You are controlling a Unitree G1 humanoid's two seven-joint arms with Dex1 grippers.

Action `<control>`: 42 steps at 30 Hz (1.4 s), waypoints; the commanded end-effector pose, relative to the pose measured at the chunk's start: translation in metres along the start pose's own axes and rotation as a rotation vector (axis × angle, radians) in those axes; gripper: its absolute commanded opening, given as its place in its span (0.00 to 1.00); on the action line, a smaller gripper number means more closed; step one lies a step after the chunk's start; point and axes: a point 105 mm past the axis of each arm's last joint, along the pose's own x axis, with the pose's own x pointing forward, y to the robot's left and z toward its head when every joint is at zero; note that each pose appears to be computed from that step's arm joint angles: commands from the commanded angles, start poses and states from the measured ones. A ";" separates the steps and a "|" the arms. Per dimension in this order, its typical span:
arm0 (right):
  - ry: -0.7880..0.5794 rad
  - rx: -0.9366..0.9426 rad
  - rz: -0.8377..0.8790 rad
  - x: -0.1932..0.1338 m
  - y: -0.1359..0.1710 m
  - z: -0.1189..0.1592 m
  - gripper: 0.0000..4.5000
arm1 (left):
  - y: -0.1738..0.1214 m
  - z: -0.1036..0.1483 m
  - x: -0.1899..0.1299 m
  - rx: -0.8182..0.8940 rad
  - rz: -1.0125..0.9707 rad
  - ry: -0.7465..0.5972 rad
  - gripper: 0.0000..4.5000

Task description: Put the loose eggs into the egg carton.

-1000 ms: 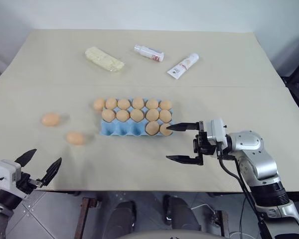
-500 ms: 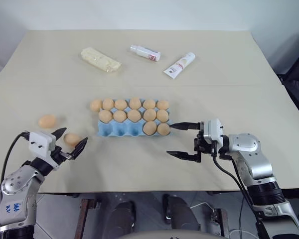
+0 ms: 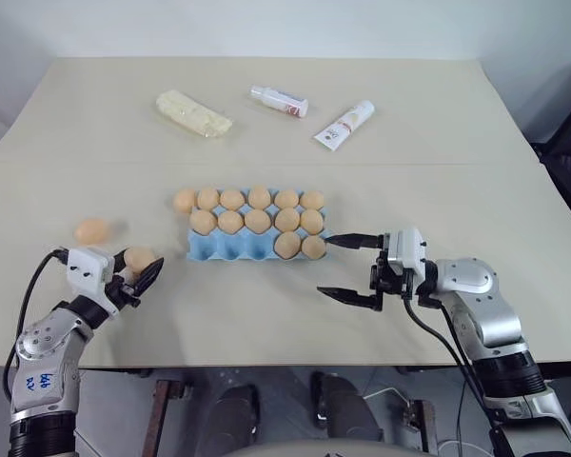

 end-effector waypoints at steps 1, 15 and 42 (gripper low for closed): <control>0.004 -0.040 -0.068 -0.014 -0.007 0.009 1.00 | -0.017 0.042 0.011 0.105 -0.137 -0.114 0.53; 0.082 -0.057 -0.323 -0.055 -0.011 0.002 1.00 | -0.121 0.057 0.087 0.227 -0.687 -0.102 0.53; 0.013 -0.030 -0.232 -0.025 -0.004 0.007 1.00 | -0.017 0.050 0.010 0.188 -0.185 -0.133 0.99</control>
